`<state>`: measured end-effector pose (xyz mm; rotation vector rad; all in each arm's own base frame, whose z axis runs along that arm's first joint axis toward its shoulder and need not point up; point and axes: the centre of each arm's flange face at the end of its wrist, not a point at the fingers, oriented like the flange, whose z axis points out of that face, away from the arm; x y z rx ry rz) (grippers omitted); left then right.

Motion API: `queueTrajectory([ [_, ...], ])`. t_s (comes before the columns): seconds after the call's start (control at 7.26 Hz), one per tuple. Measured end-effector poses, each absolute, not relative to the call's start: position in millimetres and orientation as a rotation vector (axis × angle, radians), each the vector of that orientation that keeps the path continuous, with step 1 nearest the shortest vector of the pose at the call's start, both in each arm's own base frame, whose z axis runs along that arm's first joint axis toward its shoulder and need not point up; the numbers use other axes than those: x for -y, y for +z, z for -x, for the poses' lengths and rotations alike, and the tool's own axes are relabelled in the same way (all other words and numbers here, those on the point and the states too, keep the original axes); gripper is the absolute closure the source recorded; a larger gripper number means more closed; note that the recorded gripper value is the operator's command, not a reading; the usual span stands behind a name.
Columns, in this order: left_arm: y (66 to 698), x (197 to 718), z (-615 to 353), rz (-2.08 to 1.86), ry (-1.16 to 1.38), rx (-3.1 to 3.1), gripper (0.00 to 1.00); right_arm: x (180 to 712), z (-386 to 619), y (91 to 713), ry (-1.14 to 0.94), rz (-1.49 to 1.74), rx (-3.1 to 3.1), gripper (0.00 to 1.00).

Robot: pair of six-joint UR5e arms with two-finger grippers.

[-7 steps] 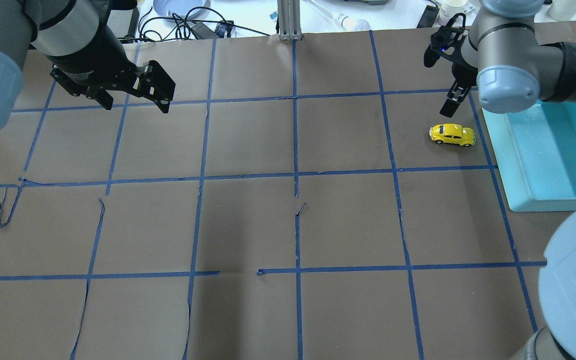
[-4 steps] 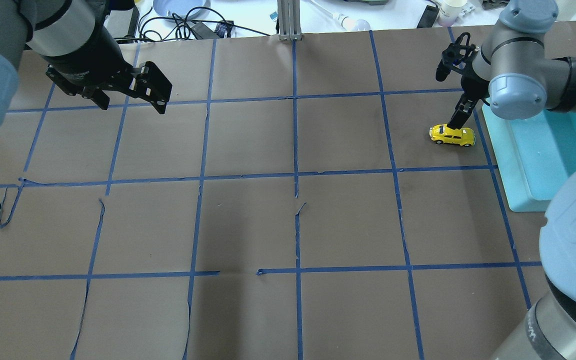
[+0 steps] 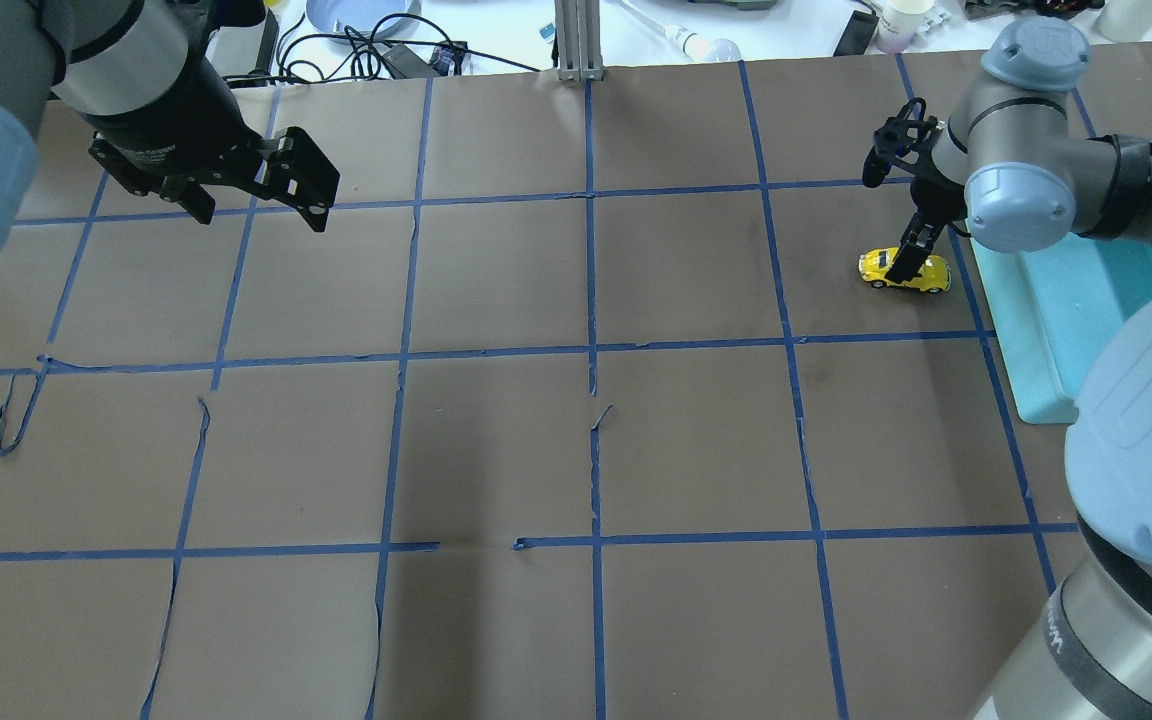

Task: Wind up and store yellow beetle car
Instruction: 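Lower the right gripper onto the yellow car and close it, then lift the car with the right gripper and carry it over the bin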

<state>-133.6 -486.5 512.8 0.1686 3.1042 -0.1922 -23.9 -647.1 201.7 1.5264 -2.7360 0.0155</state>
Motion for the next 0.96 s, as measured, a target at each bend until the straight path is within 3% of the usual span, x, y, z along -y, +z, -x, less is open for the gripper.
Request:
queueTrajectory([
  [0.14, 512, 487, 133, -0.166, -0.189, -3.104, 0.0, 642, 23, 195, -0.007, -1.531, 2.749, 0.5],
  [0.28, 512, 487, 132, -0.163, -0.188, -3.104, 0.0, 638, 22, 190, -0.024, -1.533, 2.76, 0.81],
  [0.41, 512, 487, 131, -0.161, -0.185, -3.104, 0.0, 636, 22, 187, -0.037, -1.533, 2.761, 1.0],
  [0.96, 513, 486, 132, -0.145, -0.19, -3.105, 0.0, 638, 18, 199, -0.019, -1.54, 2.746, 1.0],
])
